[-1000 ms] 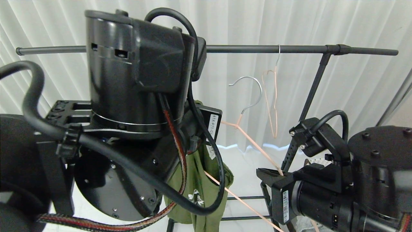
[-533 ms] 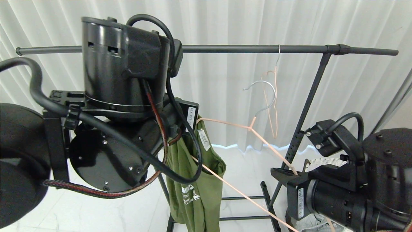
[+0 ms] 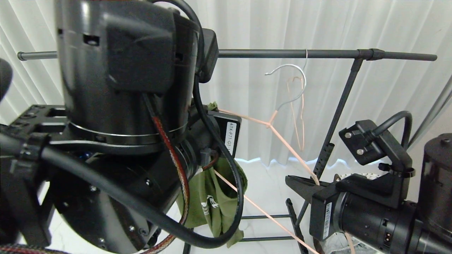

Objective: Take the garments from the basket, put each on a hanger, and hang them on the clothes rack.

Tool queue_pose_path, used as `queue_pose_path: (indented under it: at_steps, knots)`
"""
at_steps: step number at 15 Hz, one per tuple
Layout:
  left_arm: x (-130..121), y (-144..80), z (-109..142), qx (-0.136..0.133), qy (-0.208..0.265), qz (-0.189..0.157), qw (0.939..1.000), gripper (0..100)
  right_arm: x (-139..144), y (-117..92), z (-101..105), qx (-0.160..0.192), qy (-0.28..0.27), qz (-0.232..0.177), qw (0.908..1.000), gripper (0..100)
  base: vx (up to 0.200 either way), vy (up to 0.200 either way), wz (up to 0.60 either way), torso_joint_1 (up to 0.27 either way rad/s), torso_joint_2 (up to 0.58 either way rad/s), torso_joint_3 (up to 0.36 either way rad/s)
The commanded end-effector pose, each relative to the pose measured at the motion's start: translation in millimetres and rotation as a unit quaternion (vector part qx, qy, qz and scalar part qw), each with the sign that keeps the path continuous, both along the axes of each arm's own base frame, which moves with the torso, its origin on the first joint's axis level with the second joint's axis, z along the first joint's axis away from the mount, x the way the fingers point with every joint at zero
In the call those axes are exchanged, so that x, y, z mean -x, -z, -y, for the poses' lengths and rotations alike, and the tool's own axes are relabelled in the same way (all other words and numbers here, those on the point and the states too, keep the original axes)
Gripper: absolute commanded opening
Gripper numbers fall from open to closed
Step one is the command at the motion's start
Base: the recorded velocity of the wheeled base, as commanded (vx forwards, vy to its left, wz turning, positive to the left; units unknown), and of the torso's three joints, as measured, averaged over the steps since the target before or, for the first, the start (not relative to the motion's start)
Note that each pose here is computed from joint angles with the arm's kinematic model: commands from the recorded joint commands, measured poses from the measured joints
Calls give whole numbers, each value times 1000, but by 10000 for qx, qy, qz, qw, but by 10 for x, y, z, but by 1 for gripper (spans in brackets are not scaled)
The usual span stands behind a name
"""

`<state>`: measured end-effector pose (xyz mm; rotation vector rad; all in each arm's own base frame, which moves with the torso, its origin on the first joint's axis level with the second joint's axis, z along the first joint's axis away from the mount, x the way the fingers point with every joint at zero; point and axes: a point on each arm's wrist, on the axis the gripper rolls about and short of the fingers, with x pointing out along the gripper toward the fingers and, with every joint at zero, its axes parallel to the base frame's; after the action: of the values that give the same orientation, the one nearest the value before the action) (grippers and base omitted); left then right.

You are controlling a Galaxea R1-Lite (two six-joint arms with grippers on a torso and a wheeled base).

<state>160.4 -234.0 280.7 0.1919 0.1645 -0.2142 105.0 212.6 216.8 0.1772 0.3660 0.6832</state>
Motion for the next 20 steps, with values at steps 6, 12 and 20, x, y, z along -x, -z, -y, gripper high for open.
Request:
queue_pose_path:
  at_steps: [6, 12, 20]
  knots:
    - [157, -89, 110, 228, 400, 41, 9989, 0, -70, 154, -208, 84, -330, -69, 9994, 0, 0, 0, 0, 0, 0, 0]
    - [210, -24, 110, 251, 453, -46, 9986, 0, -154, 142, -247, 43, -239, 10, 9997, 0, 0, 0, 0, 0, 0, 0]
    - [140, 136, 48, 34, 285, -179, 9994, 0, -298, -86, 9, -80, 259, 612, 9978, 0, 0, 0, 0, 0, 0, 0]
